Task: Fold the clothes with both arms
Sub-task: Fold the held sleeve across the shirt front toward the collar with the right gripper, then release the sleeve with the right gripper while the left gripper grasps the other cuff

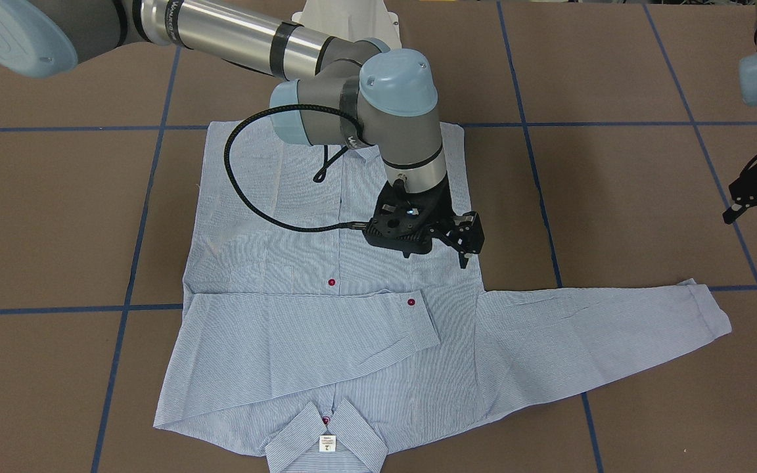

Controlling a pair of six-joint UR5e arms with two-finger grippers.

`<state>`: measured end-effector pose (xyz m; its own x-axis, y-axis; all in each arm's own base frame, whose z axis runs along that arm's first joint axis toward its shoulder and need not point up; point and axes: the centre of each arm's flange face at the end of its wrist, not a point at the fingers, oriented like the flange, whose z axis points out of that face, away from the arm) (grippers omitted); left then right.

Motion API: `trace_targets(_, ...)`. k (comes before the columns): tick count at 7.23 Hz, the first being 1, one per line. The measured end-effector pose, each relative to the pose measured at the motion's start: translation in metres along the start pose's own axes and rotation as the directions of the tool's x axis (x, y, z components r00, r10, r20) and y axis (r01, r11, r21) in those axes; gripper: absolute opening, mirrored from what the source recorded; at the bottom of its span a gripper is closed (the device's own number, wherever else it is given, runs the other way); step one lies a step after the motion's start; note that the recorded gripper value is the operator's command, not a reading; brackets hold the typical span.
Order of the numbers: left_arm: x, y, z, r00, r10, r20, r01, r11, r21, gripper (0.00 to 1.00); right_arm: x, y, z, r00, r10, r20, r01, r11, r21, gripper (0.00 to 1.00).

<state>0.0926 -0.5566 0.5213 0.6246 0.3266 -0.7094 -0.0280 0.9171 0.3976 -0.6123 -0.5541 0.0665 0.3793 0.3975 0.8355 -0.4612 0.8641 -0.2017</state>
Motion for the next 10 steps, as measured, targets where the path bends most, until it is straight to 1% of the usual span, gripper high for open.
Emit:
trace_targets(1, -0.004, -0.009, 0.032, 0.999, -0.037, -0.002, 0.037, 0.999, -0.016, 1.0, 0.04, -0.032, 0.006, 0.999, 0.025, -0.038, -0.024, 0.999, 0.029, 0.99)
trace_targets(2, -0.01, -0.013, 0.07, 0.996, -0.088, 0.004, 0.088, 0.996, -0.024, 1.0, 0.088, -0.066, 0.015, 0.996, 0.035, -0.08, -0.03, 0.998, 0.058, 0.99)
trace_targets(3, -0.017, -0.011, 0.099, 0.989, -0.145, 0.013, 0.145, 0.989, -0.026, 0.97, 0.125, -0.091, 0.023, 0.992, 0.04, -0.117, -0.031, 0.997, 0.074, 0.99)
trace_targets(4, -0.023, -0.006, 0.114, 0.981, -0.192, 0.021, 0.192, 0.981, -0.03, 0.91, 0.154, -0.116, 0.022, 0.989, 0.052, -0.141, -0.042, 0.997, 0.07, 0.99)
trace_targets(5, -0.03, -0.001, 0.124, 0.975, -0.22, 0.029, 0.221, 0.975, -0.038, 0.88, 0.186, -0.142, 0.012, 0.987, 0.05, -0.154, -0.043, 0.998, 0.048, 0.99)
trace_targets(6, -0.037, 0.004, 0.132, 0.971, -0.237, 0.039, 0.239, 0.97, -0.051, 0.86, 0.216, -0.163, -0.003, 0.987, 0.025, -0.156, -0.02, 0.999, 0.031, 0.99)
trace_targets(7, -0.043, 0.008, 0.138, 0.968, -0.248, 0.045, 0.25, 0.966, -0.062, 0.77, 0.239, -0.178, -0.013, 0.987, 0.002, -0.161, 0.002, 1.0, 0.025, 0.99)
trace_targets(8, -0.046, 0.011, 0.142, 0.966, -0.254, 0.05, 0.257, 0.964, -0.071, 0.71, 0.255, -0.189, -0.018, 0.986, -0.005, -0.169, 0.01, 1.0, 0.026, 0.99)
trace_targets(10, -0.049, 0.012, 0.149, 0.966, -0.254, 0.051, 0.257, 0.963, -0.078, 0.64, 0.274, -0.198, -0.023, 0.984, -0.003, -0.178, 0.008, 0.999, 0.032, 0.99)
